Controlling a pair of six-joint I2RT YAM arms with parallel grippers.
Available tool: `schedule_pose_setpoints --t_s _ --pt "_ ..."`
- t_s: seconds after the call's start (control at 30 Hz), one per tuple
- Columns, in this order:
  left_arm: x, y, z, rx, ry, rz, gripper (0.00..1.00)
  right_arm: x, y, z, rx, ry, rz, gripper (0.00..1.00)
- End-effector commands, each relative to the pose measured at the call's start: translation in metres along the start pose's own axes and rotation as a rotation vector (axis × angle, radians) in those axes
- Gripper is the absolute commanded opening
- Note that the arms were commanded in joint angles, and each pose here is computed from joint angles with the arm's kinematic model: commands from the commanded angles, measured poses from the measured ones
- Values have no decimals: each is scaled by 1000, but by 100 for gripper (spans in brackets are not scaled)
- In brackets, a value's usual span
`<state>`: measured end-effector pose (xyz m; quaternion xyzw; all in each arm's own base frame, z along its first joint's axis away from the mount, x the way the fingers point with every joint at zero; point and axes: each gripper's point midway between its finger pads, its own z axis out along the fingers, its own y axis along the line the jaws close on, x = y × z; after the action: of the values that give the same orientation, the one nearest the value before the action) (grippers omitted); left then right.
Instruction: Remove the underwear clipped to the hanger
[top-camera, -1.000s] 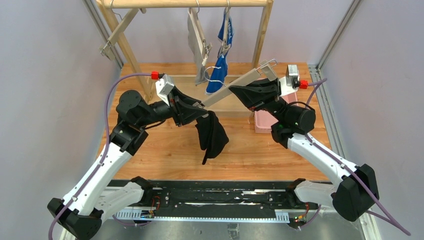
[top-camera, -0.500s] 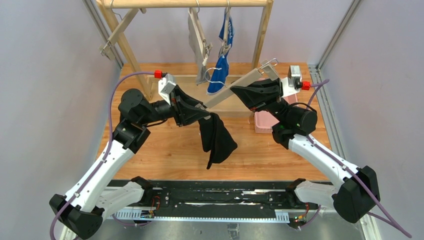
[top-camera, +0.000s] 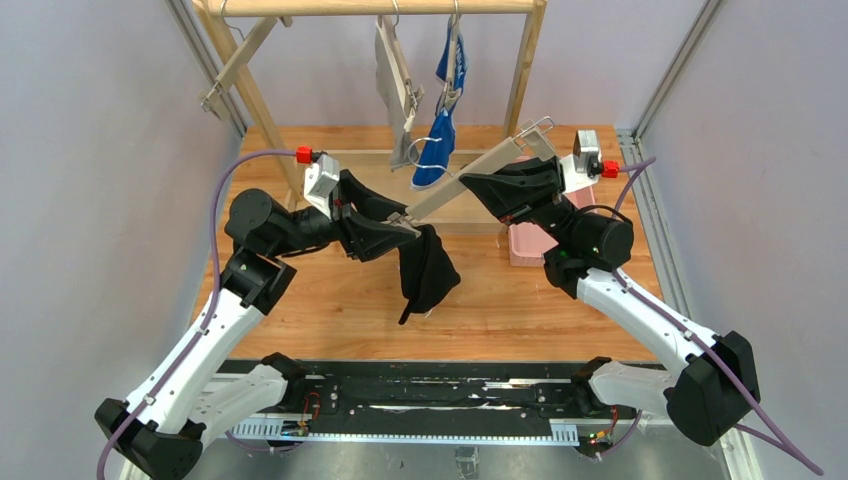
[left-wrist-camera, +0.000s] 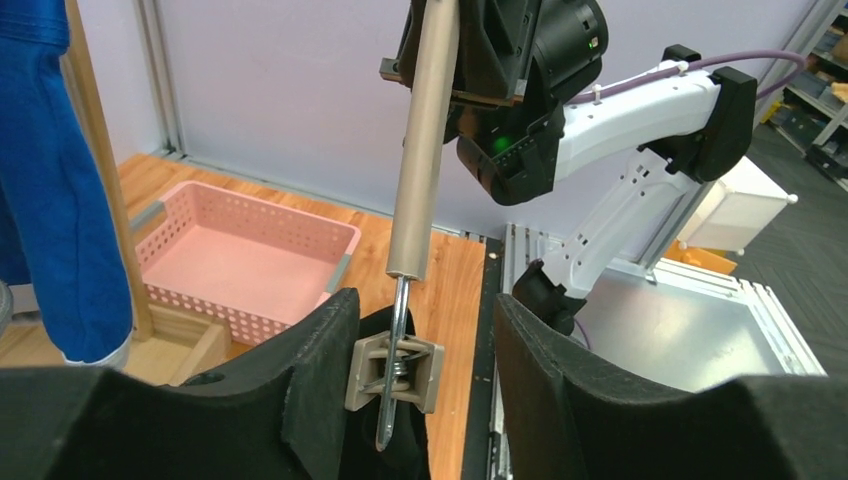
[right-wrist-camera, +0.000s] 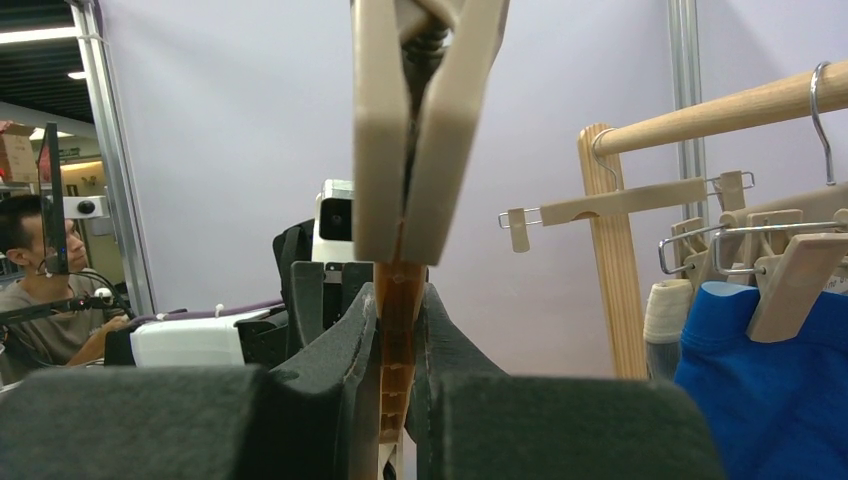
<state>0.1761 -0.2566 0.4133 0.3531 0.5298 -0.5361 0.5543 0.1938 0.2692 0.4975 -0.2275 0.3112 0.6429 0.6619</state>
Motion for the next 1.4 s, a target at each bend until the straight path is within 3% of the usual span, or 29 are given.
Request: schedule_pose_setpoints --t_s 0.0,0.1,0.27,0.37,0.43,0.53,0.57,0.7,0.73,0.8,0.93,1.07,1.23,1.37 --pt "-2 -7 -1 31 -14 18 51 -18 20 3 -66 -61 -14 1" --pt "-2 -7 -1 32 -14 21 49 -20 23 3 -74 -65 -11 1" --pt "0 -3 -1 14 -12 18 55 -23 28 4 -92 -70 -5 1" --pt "-4 -4 0 13 -25 21 49 -22 28 3 -93 -67 -2 1" --pt "-6 -4 1 18 -34 20 39 -22 29 3 -97 -66 1 0" --pt "-9 -3 3 21 -42 21 4 -22 29 3 -101 -67 7 1" --pt "-9 -3 4 25 -41 22 1 -22 30 3 -102 -68 8 1" --pt "-15 -12 8 99 -47 10 0 -21 30 3 -105 -60 10 1" --pt "-17 -15 8 114 -48 -2 9 -21 31 3 -106 -59 10 1" --pt "-22 -17 9 118 -57 0 42 -21 31 3 -106 -57 7 0" --pt "-38 -23 7 119 -100 43 49 -20 30 3 -106 -53 11 1" --pt "-48 -26 8 128 -111 56 46 -17 30 4 -108 -43 18 1" --pt "-46 -23 12 136 -97 39 28 -18 31 5 -113 -41 19 0" --pt "-40 -20 15 147 -75 16 27 -19 31 6 -113 -38 21 1"
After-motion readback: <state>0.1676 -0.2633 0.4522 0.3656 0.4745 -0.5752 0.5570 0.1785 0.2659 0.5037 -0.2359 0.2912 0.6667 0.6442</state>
